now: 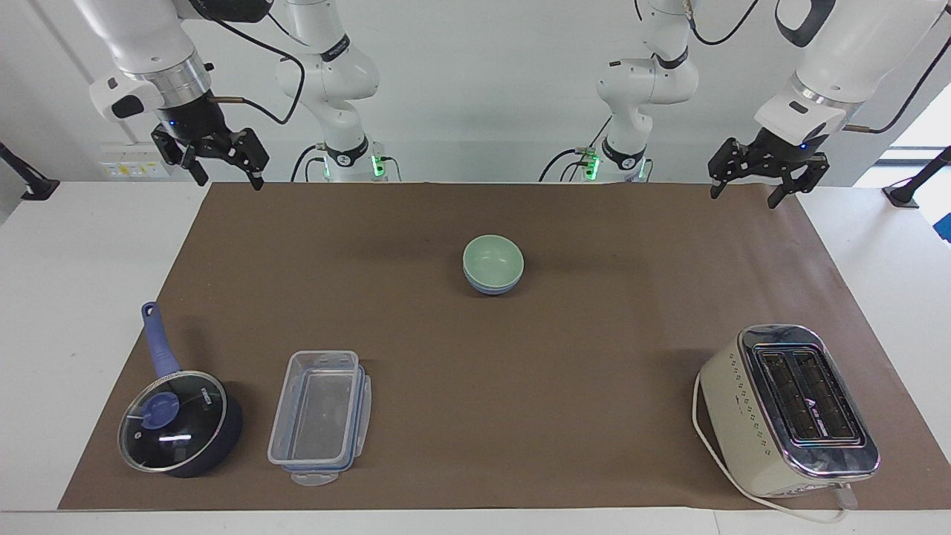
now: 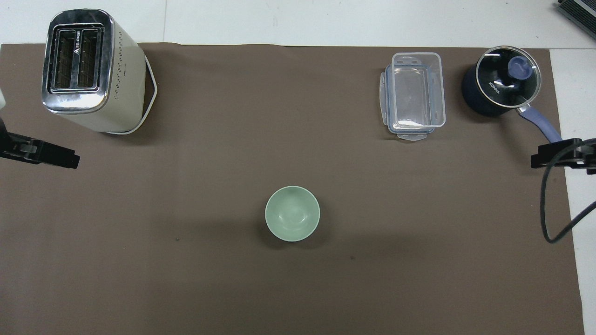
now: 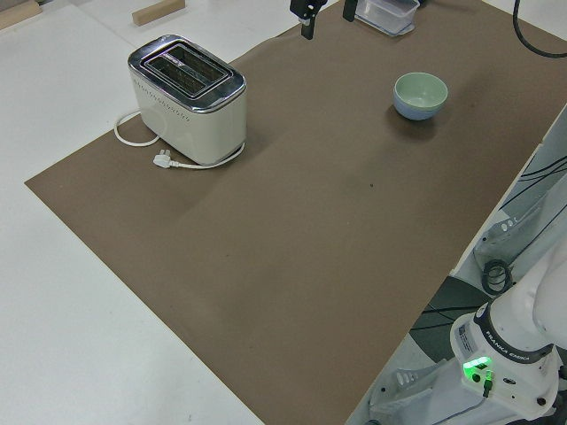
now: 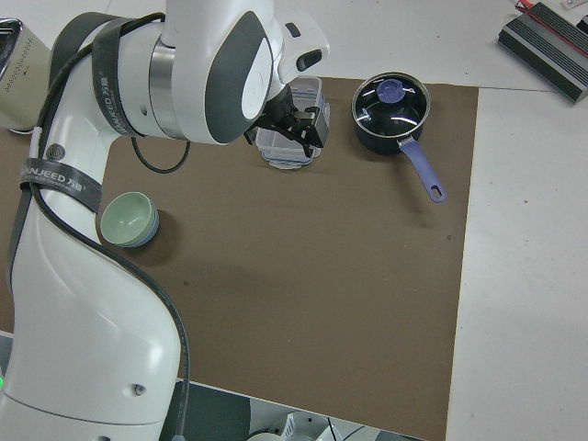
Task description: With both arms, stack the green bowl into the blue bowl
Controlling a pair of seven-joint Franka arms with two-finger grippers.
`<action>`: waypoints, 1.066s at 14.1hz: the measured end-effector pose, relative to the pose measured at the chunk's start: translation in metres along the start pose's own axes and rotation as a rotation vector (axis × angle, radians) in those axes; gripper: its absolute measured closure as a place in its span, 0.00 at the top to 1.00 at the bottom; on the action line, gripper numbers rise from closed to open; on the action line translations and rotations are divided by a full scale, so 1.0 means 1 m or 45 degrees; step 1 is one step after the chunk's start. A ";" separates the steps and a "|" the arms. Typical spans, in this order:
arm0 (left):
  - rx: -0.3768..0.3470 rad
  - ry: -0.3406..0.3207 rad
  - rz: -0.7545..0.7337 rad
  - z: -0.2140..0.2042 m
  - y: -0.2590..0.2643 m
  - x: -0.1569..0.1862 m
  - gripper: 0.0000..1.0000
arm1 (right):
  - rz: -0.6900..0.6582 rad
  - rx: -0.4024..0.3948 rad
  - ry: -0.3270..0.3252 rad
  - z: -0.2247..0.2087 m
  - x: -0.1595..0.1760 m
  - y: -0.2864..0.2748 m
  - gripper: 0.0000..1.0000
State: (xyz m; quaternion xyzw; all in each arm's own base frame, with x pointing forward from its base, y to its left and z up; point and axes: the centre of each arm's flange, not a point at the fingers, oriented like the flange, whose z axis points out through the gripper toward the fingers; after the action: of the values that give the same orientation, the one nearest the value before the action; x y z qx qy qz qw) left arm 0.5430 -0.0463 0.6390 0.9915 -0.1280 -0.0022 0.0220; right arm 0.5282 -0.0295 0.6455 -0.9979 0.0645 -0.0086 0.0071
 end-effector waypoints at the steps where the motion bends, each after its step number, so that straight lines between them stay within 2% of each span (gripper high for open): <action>1: 0.000 0.000 0.000 0.000 0.000 0.000 1.00 | -0.002 0.000 0.001 -0.001 0.000 0.000 1.00; 15: 0.000 0.000 0.007 0.000 0.003 0.001 1.00 | -0.013 0.001 0.008 -0.010 -0.005 -0.005 1.00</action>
State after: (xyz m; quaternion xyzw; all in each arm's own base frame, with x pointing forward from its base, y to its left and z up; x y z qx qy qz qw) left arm 0.5427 -0.0493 0.6390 0.9912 -0.1307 -0.0022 0.0220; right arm 0.5242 -0.0246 0.6555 -0.9981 0.0596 -0.0119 0.0072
